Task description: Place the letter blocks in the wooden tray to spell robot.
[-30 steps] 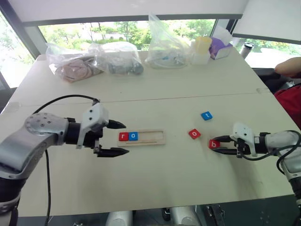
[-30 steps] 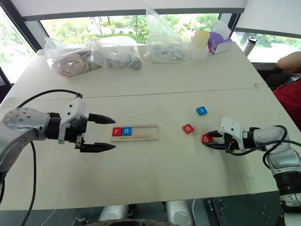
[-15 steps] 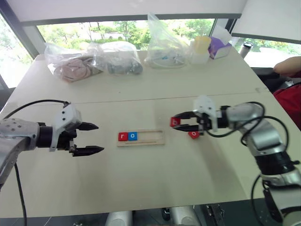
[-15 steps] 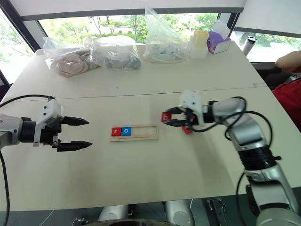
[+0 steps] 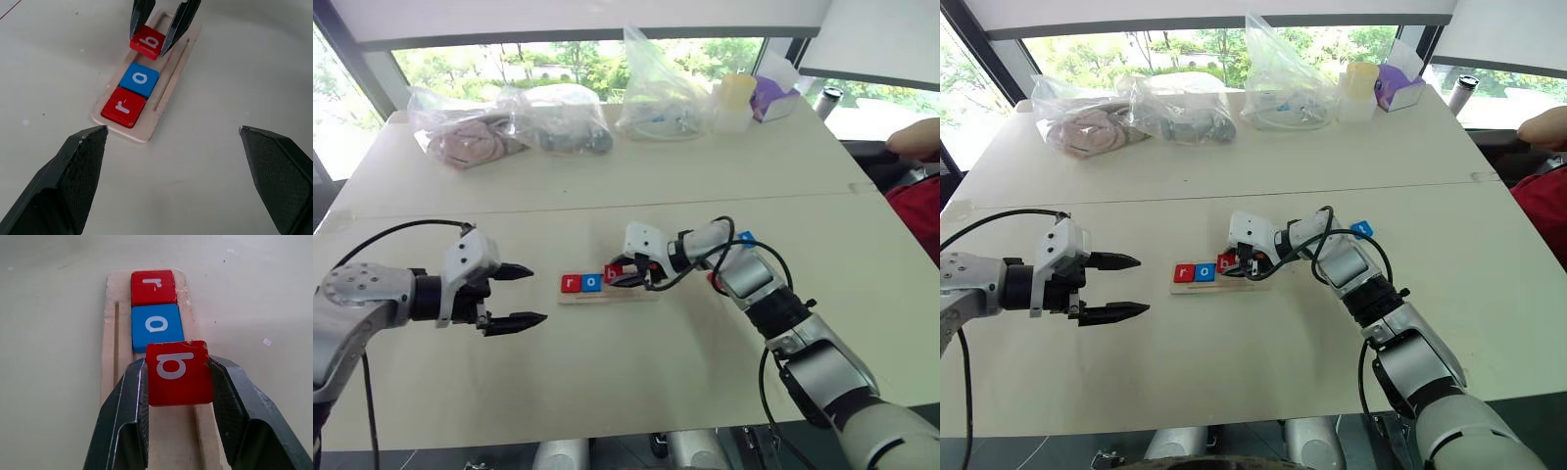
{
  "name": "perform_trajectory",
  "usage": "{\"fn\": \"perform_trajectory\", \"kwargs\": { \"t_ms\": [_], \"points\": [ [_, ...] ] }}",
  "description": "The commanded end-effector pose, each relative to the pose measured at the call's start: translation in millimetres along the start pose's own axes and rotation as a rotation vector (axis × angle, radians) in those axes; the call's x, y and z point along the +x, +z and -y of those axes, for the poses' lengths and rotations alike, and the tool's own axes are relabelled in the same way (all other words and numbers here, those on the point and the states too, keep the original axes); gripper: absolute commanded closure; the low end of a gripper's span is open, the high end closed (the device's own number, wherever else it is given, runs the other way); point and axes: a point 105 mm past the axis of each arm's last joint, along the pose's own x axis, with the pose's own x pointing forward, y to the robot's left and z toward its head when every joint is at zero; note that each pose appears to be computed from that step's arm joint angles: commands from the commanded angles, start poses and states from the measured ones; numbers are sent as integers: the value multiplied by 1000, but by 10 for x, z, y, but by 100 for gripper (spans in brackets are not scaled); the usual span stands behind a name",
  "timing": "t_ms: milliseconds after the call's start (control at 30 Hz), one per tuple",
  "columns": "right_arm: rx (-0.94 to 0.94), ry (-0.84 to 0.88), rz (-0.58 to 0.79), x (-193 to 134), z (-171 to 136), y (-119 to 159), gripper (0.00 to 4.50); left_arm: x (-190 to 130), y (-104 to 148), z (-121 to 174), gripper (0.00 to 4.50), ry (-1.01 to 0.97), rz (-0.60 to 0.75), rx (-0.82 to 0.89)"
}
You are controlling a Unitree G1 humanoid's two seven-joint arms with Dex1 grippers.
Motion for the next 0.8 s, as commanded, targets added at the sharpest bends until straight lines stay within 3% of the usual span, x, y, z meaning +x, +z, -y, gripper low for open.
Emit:
{"fn": "perform_trajectory", "kwargs": {
  "t_ms": [33, 733, 800],
  "points": [
    [-48, 9, 26, -25, 16, 132, 334, -43, 88, 2, 0, 20, 28, 27],
    [-24, 24, 26, 107, -27, 105, 334, 27, 77, -58, 0, 33, 36, 31],
    [-28, 16, 23, 113, -15, 100, 232, 27, 81, -60, 0, 35, 37, 31]
  ]
}}
